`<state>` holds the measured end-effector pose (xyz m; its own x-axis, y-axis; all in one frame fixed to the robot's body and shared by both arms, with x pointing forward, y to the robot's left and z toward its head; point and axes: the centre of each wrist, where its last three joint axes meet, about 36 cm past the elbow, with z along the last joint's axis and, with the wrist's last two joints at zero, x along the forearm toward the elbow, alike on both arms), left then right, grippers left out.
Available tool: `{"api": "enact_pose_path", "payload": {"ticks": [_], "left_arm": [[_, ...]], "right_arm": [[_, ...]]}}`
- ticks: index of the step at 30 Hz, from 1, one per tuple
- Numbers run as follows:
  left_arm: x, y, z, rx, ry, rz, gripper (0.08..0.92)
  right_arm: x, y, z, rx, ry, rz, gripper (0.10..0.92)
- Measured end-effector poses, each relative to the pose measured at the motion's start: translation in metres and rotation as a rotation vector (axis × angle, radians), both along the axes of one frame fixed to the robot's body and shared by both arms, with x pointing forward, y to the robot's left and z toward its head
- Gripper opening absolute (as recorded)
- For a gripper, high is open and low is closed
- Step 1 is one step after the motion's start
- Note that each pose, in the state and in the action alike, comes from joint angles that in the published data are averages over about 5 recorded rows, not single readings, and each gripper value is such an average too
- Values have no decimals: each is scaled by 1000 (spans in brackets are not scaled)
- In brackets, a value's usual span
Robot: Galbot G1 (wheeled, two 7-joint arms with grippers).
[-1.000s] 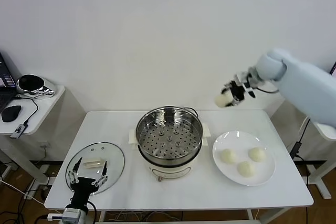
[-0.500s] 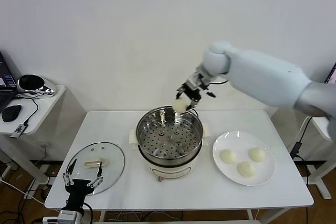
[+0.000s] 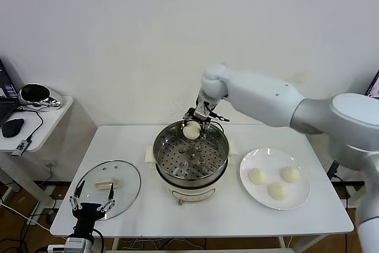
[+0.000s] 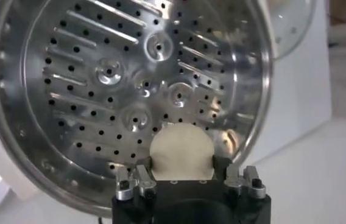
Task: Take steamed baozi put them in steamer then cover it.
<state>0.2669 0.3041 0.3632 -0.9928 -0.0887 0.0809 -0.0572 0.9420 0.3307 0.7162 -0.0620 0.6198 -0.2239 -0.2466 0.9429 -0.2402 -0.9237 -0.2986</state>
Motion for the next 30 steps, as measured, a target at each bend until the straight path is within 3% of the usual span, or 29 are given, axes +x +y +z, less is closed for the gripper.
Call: {"api": "enact_pose_path", "payload": {"ticks": [9, 16, 19, 30], "left_arm": [[-1, 0, 0, -2, -3, 4, 823], [-3, 0, 0, -3, -7, 11, 823], [-4, 0, 1, -4, -10, 14, 823], [-3, -1, 9, 0, -25, 3, 823]], "right_arm": [[5, 11, -24, -36, -15, 81, 629], [11, 12, -34, -31, -22, 103, 792], [12, 10, -34, -29, -26, 106, 818], [-4, -25, 28, 10, -40, -70, 823]]}}
